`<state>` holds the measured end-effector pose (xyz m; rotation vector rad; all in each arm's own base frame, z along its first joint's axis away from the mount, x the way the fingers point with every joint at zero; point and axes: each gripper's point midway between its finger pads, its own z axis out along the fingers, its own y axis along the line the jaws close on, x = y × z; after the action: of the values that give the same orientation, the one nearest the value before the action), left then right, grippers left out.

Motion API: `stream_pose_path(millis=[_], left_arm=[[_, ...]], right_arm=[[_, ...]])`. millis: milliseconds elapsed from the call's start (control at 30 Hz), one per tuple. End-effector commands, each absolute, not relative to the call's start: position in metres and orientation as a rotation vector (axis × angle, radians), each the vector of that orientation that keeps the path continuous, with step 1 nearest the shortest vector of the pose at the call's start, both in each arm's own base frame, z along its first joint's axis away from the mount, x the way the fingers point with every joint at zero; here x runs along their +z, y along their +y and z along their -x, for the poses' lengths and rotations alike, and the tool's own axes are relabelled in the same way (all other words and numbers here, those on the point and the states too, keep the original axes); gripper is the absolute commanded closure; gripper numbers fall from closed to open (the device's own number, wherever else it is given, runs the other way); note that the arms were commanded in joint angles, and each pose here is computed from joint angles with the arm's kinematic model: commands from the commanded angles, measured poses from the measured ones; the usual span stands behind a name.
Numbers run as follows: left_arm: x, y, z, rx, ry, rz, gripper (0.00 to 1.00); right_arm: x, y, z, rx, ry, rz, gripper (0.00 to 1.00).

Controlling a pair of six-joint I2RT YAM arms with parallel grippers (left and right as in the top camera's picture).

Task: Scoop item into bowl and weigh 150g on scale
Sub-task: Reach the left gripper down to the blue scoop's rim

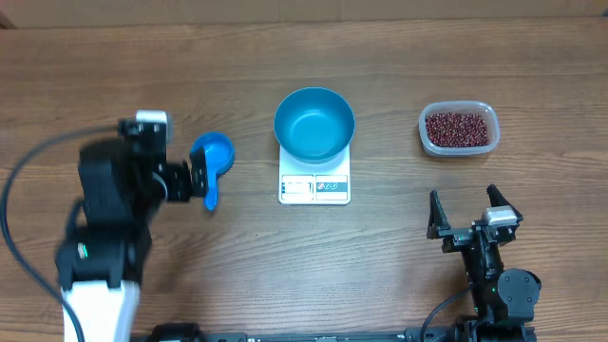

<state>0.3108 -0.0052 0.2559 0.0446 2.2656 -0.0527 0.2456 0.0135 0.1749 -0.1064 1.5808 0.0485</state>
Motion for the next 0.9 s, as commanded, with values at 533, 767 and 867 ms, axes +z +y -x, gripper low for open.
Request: stream_pose_path(millis=[533,767,867], left_arm=[[0.164,0.028,-0.374,-0.153,2.849,0.051,0.00],[0.128,0.028,-0.378,-0.174,2.944,0.064,0.01],[0.117,0.028,-0.378,-0.181,2.976,0.067,0.00]], right_arm=[[0.173,0.012,-0.246,0.045,1.578,0.101,0.00],[0.173,0.012,-0.246,0.045,1.578,0.101,0.00],[0.173,0.012,-0.246,0.045,1.578,0.101,0.00]])
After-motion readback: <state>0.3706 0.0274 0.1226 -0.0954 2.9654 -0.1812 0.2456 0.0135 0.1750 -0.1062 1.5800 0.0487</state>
